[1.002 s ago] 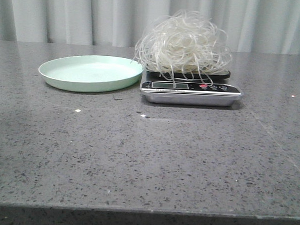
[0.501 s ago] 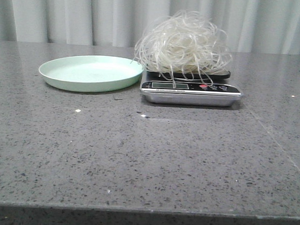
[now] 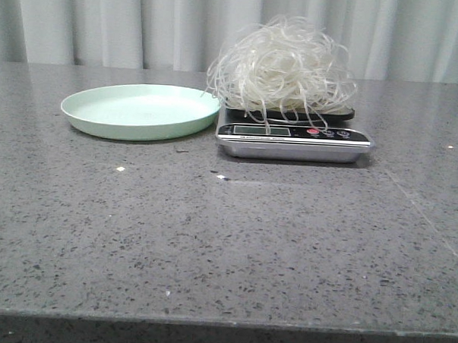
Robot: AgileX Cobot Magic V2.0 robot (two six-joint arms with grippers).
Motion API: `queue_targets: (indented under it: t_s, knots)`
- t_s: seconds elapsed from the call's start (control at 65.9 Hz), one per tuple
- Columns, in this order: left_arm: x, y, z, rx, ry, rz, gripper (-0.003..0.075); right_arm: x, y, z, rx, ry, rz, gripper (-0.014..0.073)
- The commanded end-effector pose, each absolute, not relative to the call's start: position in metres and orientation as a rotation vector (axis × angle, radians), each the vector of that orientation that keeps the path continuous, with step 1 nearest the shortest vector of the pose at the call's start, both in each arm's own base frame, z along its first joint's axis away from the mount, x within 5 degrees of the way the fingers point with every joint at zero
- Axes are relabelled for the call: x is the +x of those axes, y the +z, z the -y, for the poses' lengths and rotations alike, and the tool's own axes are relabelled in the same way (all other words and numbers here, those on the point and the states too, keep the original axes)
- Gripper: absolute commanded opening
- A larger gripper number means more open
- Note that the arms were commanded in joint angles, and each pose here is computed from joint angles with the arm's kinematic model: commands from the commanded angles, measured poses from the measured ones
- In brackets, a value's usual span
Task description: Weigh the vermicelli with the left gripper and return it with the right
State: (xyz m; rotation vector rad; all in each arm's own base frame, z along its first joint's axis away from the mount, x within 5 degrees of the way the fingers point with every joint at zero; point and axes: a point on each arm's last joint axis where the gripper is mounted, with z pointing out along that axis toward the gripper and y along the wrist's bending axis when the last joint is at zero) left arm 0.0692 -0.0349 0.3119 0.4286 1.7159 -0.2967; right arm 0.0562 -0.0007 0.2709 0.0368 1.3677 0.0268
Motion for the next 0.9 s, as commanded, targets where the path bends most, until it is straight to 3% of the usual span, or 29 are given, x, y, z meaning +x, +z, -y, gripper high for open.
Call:
queue_targets:
  t_s: [0.0, 0.197, 0.516, 0.622, 0.744, 0.789, 0.88]
  knots:
    - [0.070, 0.328, 0.034, 0.378, -0.307, -1.621, 0.0127, 0.071, 0.314, 0.001, 0.026, 0.009, -1.398, 0.0188]
    - [0.071, 0.329, 0.033, 0.372, -0.305, -1.608, 0.0127, 0.113, 0.345, 0.001, 0.035, 0.025, -1.612, 0.0188]
    - [0.071, 0.329, 0.033, 0.372, -0.305, -1.608, 0.0127, 0.127, 0.342, -0.014, -0.056, 0.125, -1.711, 0.0203]
    - [0.071, 0.329, 0.033, 0.372, -0.305, -1.608, 0.0127, 0.140, 0.352, -0.026, -0.123, 0.173, -1.798, 0.0332]
    - [0.071, 0.329, 0.033, 0.372, -0.305, -1.608, 0.0127, 0.162, 0.380, -0.048, -0.228, 0.243, -1.870, 0.0582]
    - [0.071, 0.329, 0.033, 0.372, -0.305, -1.608, 0.0127, 0.171, 0.386, -0.057, -0.259, 0.273, -1.891, 0.0622]
    - [0.071, 0.329, 0.033, 0.372, -0.305, -1.608, 0.0127, 0.189, 0.401, -0.078, -0.329, 0.326, -1.914, 0.0604]
